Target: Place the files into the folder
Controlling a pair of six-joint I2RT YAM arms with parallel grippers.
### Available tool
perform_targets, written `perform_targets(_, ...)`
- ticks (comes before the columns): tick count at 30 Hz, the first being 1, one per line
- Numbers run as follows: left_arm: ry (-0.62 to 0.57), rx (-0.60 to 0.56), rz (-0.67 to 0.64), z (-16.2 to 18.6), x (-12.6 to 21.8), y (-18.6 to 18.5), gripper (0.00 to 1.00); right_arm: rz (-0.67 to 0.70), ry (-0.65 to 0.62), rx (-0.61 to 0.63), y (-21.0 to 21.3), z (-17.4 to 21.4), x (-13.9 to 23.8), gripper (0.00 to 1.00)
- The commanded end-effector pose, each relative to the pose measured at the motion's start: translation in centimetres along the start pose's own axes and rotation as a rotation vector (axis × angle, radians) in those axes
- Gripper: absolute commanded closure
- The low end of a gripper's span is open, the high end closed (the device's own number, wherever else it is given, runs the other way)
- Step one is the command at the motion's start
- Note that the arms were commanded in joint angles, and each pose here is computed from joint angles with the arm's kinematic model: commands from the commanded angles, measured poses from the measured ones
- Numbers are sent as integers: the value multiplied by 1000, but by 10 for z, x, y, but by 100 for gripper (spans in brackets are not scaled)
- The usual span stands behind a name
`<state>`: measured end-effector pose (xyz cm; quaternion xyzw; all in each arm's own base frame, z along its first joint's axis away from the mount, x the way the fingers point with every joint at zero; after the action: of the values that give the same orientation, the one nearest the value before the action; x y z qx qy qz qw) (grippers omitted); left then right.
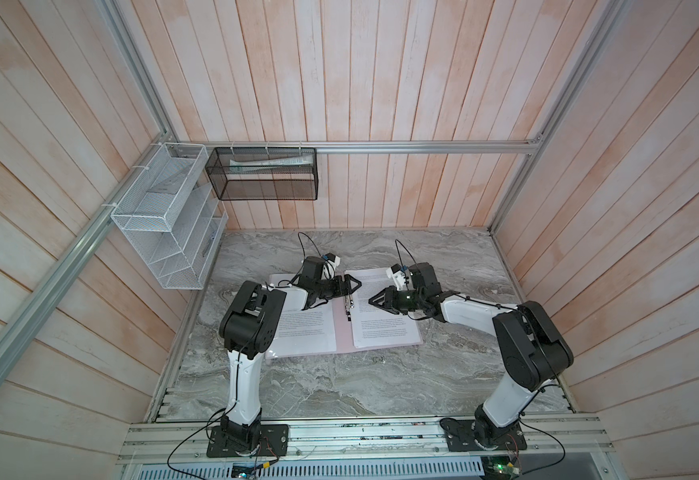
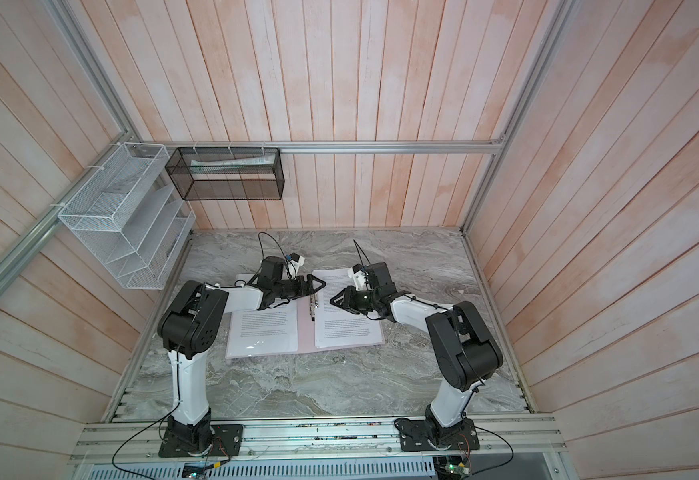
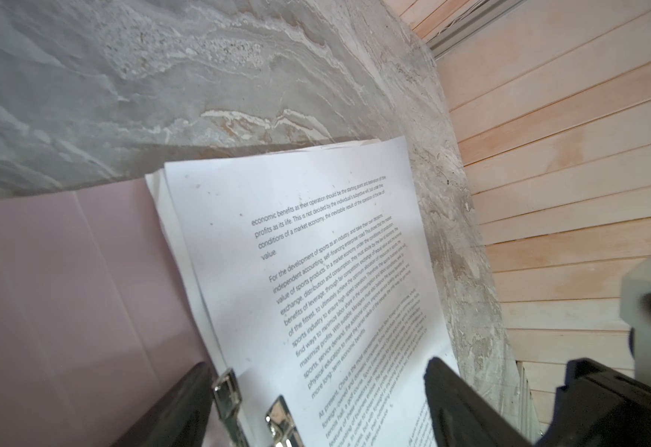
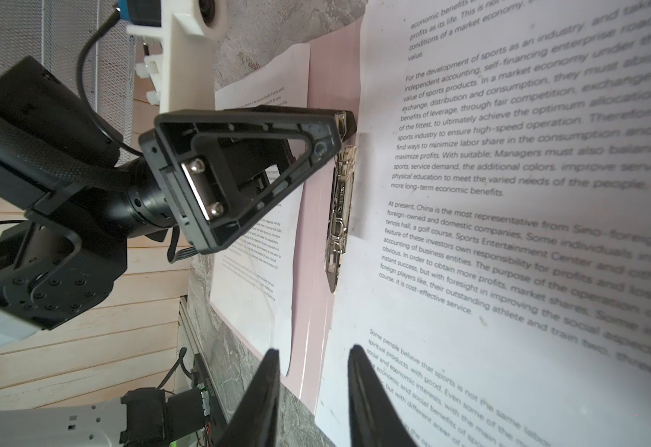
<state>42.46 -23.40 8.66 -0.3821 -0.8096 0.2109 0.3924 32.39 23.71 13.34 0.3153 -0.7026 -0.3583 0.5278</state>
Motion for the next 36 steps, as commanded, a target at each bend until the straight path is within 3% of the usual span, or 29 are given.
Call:
perform_targets(1,1,12,41,5,-2,1,13,-1,3,16,3,-3,3,71)
perform_targets(28,-64,-34,123,1,32,-33,14,20,-26,12,-9,-11,12,71)
perform_targets(36,-81,-38,118,13,53,-44,14,126,-108,-1,-29,-36,32,71)
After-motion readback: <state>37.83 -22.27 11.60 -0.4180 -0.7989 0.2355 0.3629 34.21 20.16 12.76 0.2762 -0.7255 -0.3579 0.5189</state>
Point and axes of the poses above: each gripper's point midway between its finger pads, its own x axis back along the fingers, its own y axis along the line the jaws close on, z = x × y, the point moved 6 cm from there along x, back along the fingers, and after that the axes turned 8 degrees about -x, right-handed, at the moved point
